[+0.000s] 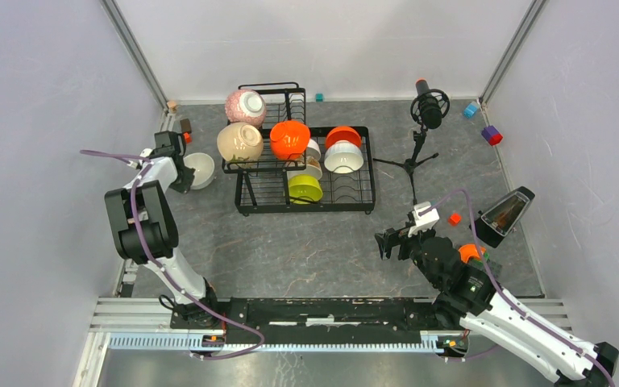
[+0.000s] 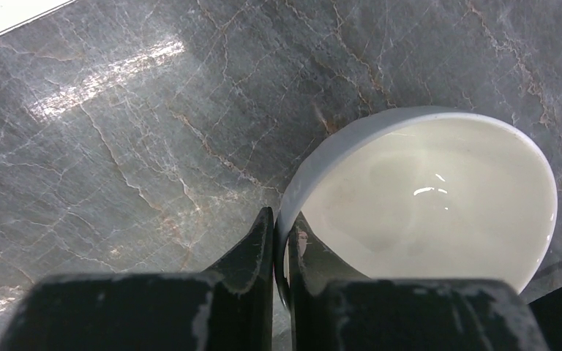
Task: Unload the bowls from the dish rack
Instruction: Place the bowl at the center of the board, then pick up the bowl from the dish rack.
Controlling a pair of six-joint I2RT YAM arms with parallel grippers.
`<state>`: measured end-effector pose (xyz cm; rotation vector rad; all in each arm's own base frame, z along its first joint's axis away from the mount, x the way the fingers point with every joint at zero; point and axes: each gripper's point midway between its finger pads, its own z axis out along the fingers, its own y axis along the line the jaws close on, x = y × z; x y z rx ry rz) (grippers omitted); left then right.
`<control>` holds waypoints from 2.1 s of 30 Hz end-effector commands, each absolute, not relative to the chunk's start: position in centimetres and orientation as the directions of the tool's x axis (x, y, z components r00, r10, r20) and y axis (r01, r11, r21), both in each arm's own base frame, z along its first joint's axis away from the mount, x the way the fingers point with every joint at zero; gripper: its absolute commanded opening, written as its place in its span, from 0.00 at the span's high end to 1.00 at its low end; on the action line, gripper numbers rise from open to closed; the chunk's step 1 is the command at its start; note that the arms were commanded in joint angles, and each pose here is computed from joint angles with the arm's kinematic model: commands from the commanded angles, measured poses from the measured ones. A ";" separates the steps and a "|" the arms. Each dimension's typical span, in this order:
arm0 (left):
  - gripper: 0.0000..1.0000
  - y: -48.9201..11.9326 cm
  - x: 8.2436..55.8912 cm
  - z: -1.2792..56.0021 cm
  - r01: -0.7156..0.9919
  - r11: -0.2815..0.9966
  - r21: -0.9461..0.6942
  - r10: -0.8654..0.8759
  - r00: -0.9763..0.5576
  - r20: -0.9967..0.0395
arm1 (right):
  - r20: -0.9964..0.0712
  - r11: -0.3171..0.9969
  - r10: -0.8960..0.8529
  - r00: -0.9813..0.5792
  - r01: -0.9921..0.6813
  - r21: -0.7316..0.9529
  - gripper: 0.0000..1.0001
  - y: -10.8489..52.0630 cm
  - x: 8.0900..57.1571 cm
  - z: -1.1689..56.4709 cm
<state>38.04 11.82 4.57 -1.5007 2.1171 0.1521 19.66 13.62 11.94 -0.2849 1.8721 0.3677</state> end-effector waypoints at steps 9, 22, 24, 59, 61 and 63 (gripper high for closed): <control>0.61 12.3 39.1 6.6 -0.883 0.402 -0.241 -0.818 -0.228 -0.527 | -0.956 0.918 0.035 -0.291 -0.370 0.146 0.02 13.8 19.8 13.4; 0.03 11.5 38.0 16.1 -0.822 0.404 -0.403 -0.798 -0.101 -0.594 | -0.960 0.902 0.044 -0.277 -0.402 0.157 0.02 14.2 19.6 14.2; 0.00 11.0 37.4 19.4 -0.789 0.419 -0.449 -0.784 -0.065 -0.617 | -0.961 0.892 0.047 -0.273 -0.421 0.163 0.02 14.6 19.5 14.4; 0.00 -5.2 22.2 39.1 0.182 0.934 -0.308 -0.335 0.143 -0.931 | -0.986 0.954 -0.135 -0.094 -0.280 -0.104 0.02 18.8 28.5 24.0; 0.00 -5.1 22.0 38.6 0.178 0.934 -0.309 -0.336 0.155 -0.929 | -0.988 0.976 -0.137 -0.066 -0.180 -0.123 0.02 17.2 29.2 24.2; 0.00 -4.8 22.0 38.0 0.165 0.935 -0.313 -0.340 0.167 -0.926 | -0.985 0.976 -0.173 -0.015 -0.140 -0.169 0.03 16.4 29.6 24.3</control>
